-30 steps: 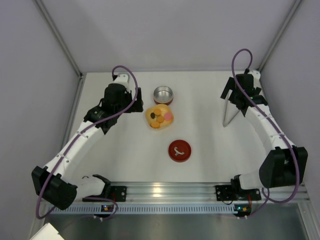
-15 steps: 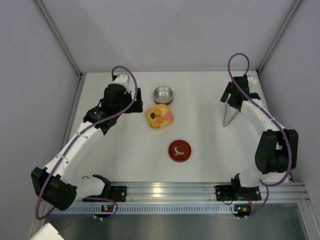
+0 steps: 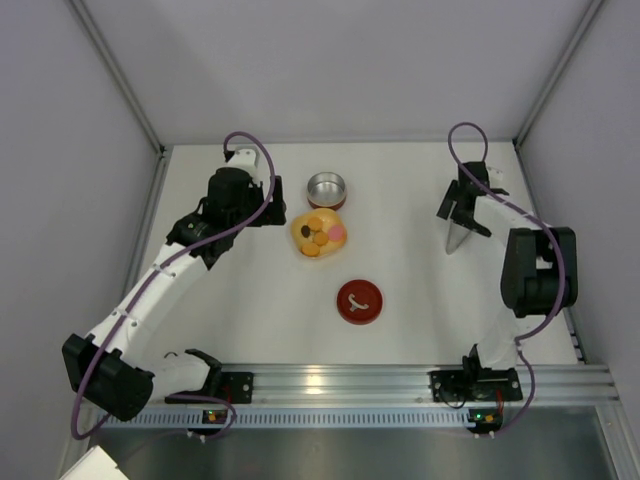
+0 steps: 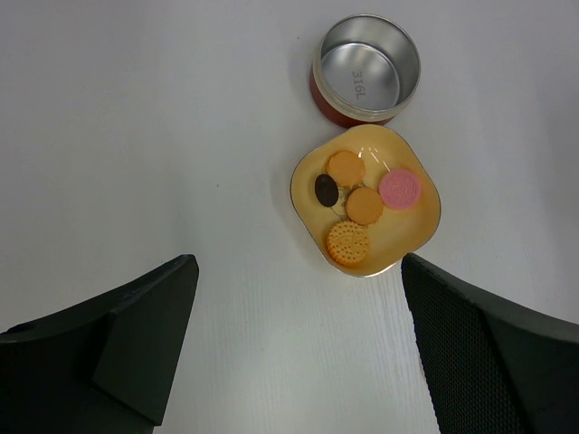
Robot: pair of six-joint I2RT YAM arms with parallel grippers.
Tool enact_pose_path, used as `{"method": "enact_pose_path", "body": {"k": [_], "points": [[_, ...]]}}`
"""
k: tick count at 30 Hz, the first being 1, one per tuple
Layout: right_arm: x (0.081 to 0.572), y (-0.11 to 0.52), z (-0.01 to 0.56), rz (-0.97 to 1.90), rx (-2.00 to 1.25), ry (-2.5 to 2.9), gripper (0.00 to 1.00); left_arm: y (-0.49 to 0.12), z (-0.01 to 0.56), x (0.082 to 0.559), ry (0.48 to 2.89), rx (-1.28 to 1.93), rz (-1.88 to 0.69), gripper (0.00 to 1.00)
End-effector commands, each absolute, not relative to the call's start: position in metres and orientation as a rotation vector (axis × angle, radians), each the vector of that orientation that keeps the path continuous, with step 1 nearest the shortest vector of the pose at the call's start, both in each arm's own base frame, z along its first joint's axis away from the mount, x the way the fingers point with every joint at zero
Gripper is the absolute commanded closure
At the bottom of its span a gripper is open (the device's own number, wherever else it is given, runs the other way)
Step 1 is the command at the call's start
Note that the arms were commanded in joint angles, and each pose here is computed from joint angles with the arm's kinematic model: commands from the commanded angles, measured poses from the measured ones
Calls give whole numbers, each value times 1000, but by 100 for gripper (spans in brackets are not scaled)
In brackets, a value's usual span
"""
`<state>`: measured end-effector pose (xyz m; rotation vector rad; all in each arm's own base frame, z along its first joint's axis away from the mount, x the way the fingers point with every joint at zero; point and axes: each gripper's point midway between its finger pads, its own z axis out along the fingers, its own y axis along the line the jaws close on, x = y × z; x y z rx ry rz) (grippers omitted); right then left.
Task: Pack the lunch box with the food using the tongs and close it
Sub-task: Pick up the clamp at the center of the board.
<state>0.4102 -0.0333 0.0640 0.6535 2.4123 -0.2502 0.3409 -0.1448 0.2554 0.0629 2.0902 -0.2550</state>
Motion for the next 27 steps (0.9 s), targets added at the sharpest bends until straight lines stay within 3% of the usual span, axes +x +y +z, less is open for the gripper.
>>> {"method": "enact_pose_path", "body": {"k": [1,14,23,26,27], "points": [[433,-36,68,-215,654,2348,1,-145,268,339,2051,63,-276,1],[446,-59,45,-212,731,2362,1,-145,263,340,2062,69,-269,1],[452,-48,37,-122,683,2402,21,-146,260,340,2072,67,-274,1],[452,-48,37,-125,674,2411,32,-147,260,339,2074,70,-278,1],[452,-48,38,-126,674,2408,40,-147,260,339,2074,69,-277,1]]}}
